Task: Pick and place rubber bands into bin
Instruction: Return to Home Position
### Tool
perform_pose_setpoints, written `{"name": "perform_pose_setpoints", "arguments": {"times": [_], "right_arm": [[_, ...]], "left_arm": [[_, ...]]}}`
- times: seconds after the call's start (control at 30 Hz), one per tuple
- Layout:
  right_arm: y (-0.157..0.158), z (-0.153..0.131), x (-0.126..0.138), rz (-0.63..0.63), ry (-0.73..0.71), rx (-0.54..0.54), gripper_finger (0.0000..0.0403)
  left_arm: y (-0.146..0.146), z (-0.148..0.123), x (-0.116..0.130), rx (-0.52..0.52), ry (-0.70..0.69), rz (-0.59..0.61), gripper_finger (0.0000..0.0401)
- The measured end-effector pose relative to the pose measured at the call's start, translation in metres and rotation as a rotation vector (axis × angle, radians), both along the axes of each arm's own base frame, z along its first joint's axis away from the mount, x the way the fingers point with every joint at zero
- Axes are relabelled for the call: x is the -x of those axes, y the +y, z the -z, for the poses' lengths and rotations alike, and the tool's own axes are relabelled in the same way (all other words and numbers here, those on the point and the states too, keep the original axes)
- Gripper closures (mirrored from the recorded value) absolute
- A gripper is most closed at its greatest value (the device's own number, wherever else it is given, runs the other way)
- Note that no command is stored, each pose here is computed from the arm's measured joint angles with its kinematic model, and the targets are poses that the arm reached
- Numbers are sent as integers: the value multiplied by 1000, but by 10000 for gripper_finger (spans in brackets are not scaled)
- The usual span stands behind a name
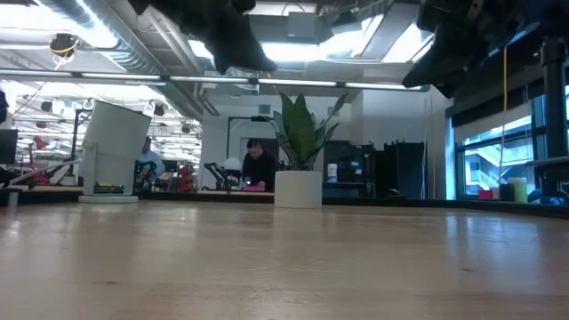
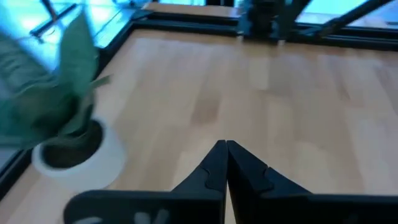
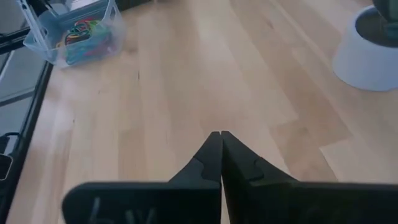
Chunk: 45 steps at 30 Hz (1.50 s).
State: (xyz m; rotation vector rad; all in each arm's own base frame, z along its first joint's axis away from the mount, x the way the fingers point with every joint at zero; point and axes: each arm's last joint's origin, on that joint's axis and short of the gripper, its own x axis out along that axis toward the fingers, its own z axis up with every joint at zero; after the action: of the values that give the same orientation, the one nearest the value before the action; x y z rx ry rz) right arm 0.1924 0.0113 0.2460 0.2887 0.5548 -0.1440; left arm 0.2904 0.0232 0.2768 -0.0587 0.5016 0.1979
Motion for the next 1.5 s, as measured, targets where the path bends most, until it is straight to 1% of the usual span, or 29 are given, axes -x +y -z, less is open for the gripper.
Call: {"name": "perform_pose_setpoints", "arguments": {"times": [0.1,0.2,0.33,0.47,0.63,0.73,0.87,0.97,1.1,1.3,1.43,1.5], "right_arm": [[-4,2,3,-17,4,-28,403],[-4,2,3,-42,8,-47,403],[-4,2,3,-43,9,-52,403],[-4,3,2,-32,9,-64,402],[-5,2,2,-3,-3,-103,399],[-7,-2,-1,22,-51,-125,398],[-13,-8,-4,109,-131,-135,397],[-17,-10,-4,161,-157,-154,397],[-18,-10,-4,194,-154,-199,397],[-18,-9,-4,220,-154,-248,397],[-18,-9,-4,231,-155,-269,396],[-18,-9,-4,232,-155,-269,396]], "left_arm": [[14,4,9,7,6,-40,399],[21,7,24,2,2,-81,399],[21,8,50,-28,-46,-139,399],[17,14,78,-47,-133,-185,399],[9,30,105,-28,-234,-134,399],[7,42,118,-24,-291,-113,399],[4,56,133,-28,-374,-107,399],[3,63,143,-3,-428,-114,399],[-1,72,153,7,-453,-94,399],[-8,79,164,33,-478,7,399],[-9,83,170,36,-451,1,399],[-9,81,173,18,-459,7,399]]}}
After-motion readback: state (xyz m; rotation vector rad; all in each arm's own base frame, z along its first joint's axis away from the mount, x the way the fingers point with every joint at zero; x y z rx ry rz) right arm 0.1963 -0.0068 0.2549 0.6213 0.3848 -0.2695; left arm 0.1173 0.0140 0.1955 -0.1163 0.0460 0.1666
